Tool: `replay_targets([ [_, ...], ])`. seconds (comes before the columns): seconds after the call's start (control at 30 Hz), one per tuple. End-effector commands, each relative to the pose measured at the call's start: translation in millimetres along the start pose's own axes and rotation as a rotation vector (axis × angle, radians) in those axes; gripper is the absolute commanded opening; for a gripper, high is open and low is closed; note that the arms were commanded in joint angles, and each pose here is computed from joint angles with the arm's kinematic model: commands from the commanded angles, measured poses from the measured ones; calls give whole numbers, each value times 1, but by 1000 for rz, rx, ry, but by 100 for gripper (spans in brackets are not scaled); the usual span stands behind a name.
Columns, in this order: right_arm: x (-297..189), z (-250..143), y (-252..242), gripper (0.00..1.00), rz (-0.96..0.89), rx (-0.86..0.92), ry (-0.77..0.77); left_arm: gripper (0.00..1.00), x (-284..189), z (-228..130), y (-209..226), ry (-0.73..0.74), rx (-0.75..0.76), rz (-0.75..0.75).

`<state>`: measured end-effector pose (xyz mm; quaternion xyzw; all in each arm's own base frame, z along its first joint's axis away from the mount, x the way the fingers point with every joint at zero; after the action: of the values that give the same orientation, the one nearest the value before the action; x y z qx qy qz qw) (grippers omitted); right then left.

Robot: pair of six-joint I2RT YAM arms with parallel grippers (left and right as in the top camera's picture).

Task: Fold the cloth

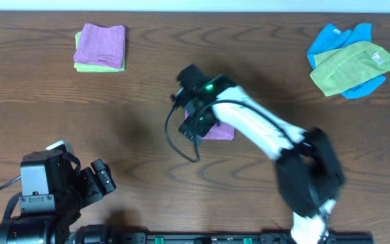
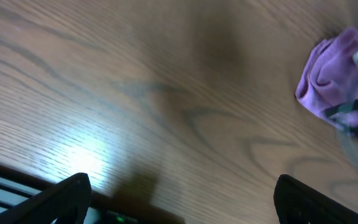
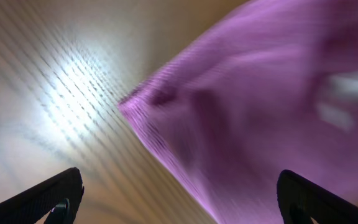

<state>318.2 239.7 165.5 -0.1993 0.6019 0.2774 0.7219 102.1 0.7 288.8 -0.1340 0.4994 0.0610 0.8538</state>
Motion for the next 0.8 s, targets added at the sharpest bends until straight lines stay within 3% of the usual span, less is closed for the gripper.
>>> replay_targets([
  [0.0,-84,-6,-30,99,-26,155,-206,95,2,-3,-5,28,1,-62],
  [0.1,-128,-26,-48,99,-44,280,-283,95,1,-6,-12,56,1,-151],
  [0.23,-194,-72,-64,99,-72,500,-437,95,12,-29,-14,216,8,-189],
  [0.4,-247,-154,-64,99,-142,610,-630,95,37,-46,-29,340,10,-298],
  [0.63,-228,-276,-18,99,-196,684,-765,95,42,-38,-67,198,134,-365],
  [0.77,-216,-329,2,99,-238,852,-908,95,39,-42,-91,137,231,-401],
])
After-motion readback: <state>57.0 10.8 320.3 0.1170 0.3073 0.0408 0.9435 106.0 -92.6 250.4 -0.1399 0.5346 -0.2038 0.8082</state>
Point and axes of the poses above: each gripper's point midway between its finger pads, its own x axis out along the fingers, its own y axis along the line the jaws close on, z = x × y, the point moved 9 cm from there along -x, back along the fingers, and after that the axes turned 9 degrees about x, right-handed, at the moved point
